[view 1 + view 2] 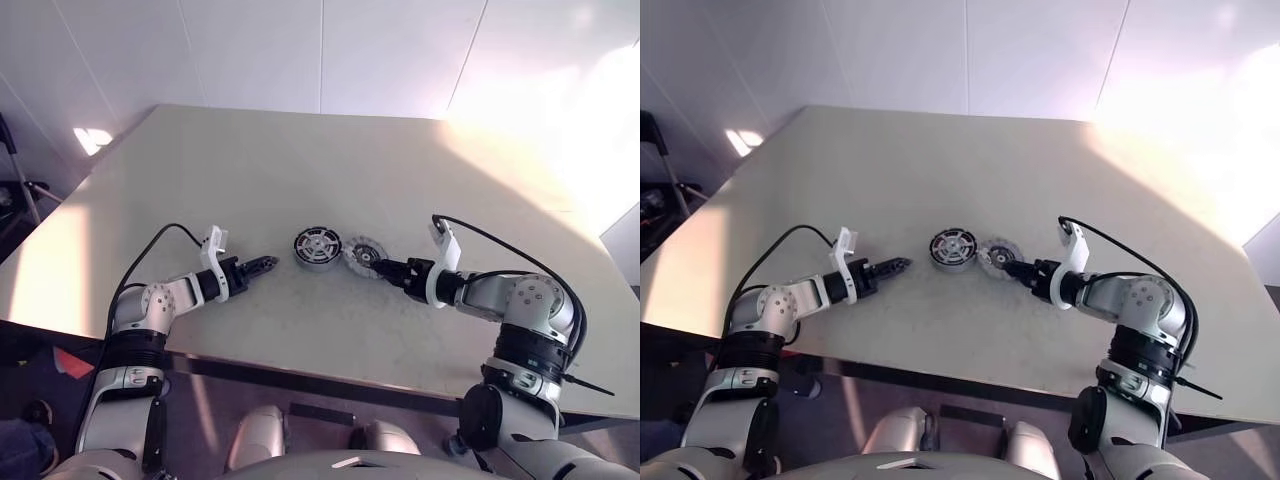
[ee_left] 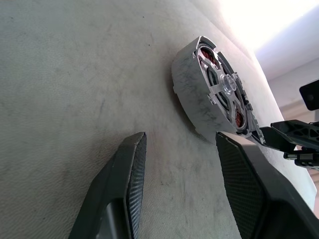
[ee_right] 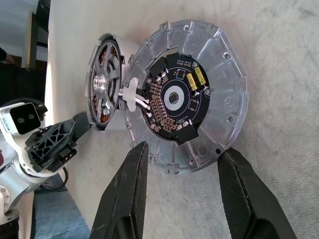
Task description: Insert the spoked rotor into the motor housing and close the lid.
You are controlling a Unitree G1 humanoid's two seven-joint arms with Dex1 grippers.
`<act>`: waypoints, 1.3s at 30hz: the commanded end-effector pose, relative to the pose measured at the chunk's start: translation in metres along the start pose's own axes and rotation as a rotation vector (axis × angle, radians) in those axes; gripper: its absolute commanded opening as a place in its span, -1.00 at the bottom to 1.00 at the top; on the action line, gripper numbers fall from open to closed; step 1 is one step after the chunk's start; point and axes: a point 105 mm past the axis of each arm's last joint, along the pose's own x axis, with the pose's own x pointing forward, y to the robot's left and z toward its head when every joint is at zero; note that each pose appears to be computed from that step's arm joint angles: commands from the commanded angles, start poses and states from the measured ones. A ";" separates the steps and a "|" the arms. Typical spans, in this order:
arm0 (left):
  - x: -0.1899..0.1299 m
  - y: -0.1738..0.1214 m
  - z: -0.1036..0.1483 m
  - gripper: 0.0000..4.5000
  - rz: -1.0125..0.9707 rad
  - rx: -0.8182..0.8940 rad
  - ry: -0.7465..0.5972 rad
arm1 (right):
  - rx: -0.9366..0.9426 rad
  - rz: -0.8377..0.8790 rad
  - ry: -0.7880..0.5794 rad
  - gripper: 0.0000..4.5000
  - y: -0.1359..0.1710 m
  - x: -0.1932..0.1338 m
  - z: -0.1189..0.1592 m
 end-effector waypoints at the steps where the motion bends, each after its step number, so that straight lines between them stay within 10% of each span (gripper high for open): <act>1: -0.001 0.005 -0.002 0.06 0.036 0.016 0.009 | -0.127 0.123 -0.109 0.05 0.032 -0.009 0.030; 14: 0.000 0.009 0.001 0.06 0.045 0.034 0.009 | -0.296 0.242 -0.166 0.05 0.077 0.009 0.046; 39: -0.004 0.018 -0.005 0.06 0.078 0.036 0.013 | -0.317 -0.142 -0.143 0.05 0.016 0.006 0.053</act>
